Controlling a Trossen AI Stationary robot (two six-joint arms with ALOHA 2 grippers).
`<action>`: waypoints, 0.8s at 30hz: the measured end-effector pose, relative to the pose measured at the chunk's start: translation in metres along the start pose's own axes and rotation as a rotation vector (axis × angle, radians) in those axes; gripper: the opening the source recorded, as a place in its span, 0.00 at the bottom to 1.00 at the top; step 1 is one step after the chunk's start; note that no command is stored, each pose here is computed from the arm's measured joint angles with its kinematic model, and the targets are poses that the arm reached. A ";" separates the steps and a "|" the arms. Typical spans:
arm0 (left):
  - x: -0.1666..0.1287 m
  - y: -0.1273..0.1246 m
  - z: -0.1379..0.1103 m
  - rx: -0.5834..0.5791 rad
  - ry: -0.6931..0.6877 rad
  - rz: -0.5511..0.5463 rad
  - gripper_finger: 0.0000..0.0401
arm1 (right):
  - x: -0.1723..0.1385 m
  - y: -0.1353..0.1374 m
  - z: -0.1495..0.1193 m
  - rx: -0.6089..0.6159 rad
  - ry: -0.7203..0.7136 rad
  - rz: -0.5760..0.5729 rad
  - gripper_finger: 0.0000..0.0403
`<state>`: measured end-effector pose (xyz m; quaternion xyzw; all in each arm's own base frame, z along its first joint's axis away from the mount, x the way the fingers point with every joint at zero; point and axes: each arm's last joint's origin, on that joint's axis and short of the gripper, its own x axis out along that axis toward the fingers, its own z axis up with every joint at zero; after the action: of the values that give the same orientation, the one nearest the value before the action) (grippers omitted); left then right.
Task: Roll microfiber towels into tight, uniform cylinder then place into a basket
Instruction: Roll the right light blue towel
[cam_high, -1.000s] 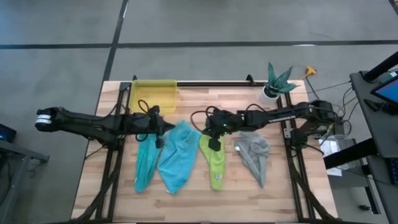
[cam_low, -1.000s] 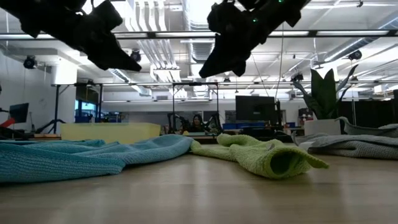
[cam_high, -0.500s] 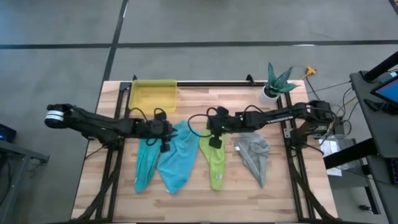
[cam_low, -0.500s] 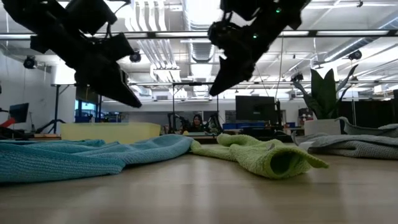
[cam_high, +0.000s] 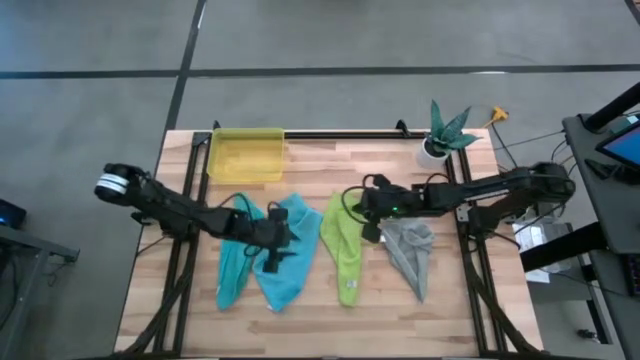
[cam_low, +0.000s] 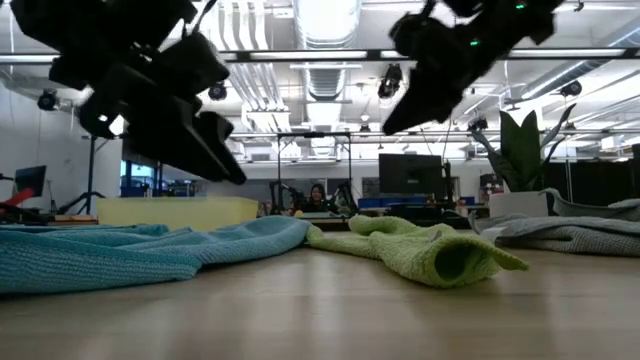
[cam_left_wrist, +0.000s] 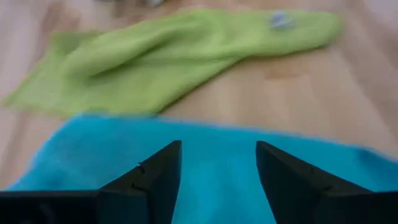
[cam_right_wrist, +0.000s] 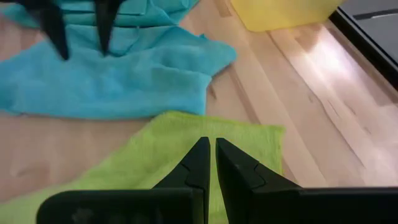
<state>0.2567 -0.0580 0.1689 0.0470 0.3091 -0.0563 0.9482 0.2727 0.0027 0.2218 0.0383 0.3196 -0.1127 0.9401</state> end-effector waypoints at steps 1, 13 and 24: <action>-0.001 -0.007 0.001 0.025 0.001 -0.013 0.47 | -0.004 -0.001 0.000 0.015 -0.019 0.004 0.06; -0.016 -0.071 0.019 0.071 -0.045 -0.068 0.46 | -0.035 -0.011 -0.018 0.120 -0.124 0.030 0.06; -0.004 -0.130 0.009 0.117 0.197 -0.098 0.46 | -0.036 -0.010 -0.017 0.165 -0.186 0.048 0.06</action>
<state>0.2408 -0.1875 0.1718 0.0924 0.3989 -0.1156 0.9050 0.2325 0.0019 0.2301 0.1123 0.2195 -0.1190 0.9618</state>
